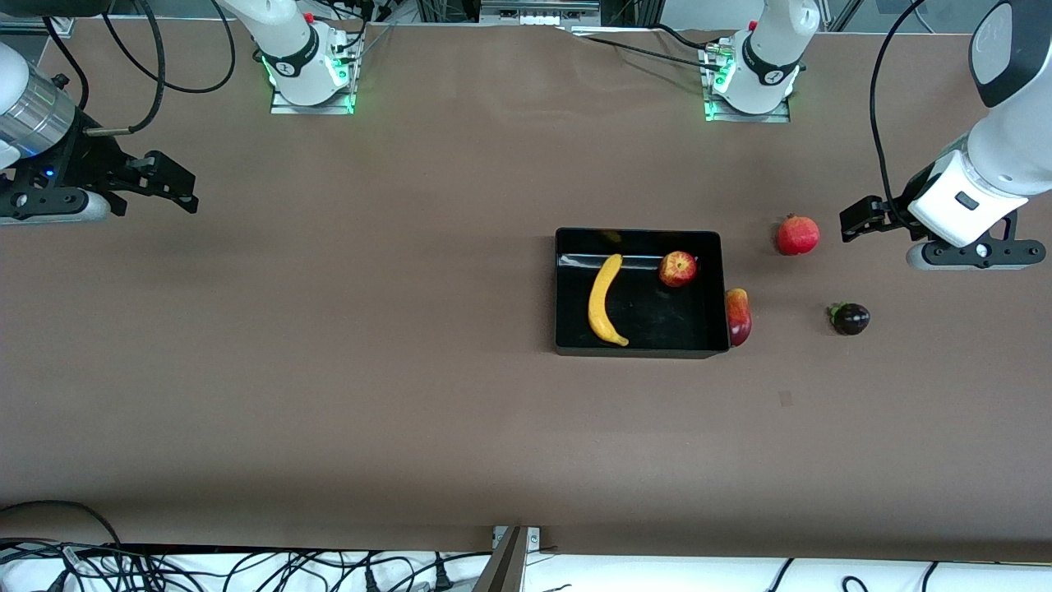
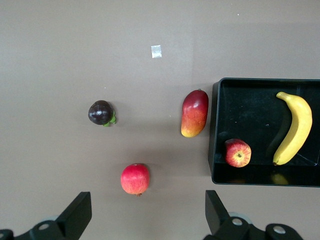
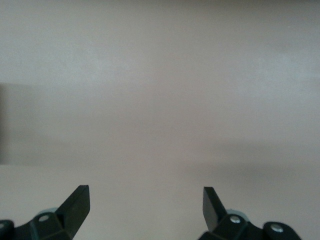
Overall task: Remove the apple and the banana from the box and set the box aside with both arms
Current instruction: 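Move the left gripper over the black box toward the red apple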
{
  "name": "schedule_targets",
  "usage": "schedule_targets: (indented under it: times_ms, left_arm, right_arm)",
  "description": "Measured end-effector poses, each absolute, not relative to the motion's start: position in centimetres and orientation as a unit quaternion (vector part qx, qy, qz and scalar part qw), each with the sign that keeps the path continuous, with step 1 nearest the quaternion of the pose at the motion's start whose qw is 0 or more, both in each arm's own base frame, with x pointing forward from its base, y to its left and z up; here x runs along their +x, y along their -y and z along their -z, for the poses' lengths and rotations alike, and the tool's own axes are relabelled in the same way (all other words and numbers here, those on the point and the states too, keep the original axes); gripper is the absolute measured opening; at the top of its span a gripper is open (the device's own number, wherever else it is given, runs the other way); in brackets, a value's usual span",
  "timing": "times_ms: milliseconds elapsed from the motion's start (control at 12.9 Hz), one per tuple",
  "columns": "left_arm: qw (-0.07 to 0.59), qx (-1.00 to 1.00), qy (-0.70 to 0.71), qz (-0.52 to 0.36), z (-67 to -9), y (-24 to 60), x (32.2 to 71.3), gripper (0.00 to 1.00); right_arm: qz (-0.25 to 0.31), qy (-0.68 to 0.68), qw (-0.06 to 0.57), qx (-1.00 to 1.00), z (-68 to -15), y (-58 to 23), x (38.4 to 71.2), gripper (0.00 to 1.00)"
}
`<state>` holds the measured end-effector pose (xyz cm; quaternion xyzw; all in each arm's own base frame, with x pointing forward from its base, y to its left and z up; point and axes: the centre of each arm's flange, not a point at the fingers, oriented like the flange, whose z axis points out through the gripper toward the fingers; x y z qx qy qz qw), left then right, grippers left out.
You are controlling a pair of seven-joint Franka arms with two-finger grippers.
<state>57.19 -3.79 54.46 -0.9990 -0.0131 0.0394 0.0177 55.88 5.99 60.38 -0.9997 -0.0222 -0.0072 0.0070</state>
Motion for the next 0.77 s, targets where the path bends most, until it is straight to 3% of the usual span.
schedule_targets:
  times_ms: [773]
  left_arm:
    - [0.002, -0.994, -0.023, -0.107, -51.7, 10.1, 55.8, 1.0]
  right_arm:
    - [0.007, 0.022, 0.007, -1.0, -60.4, -6.0, 55.9, 1.0]
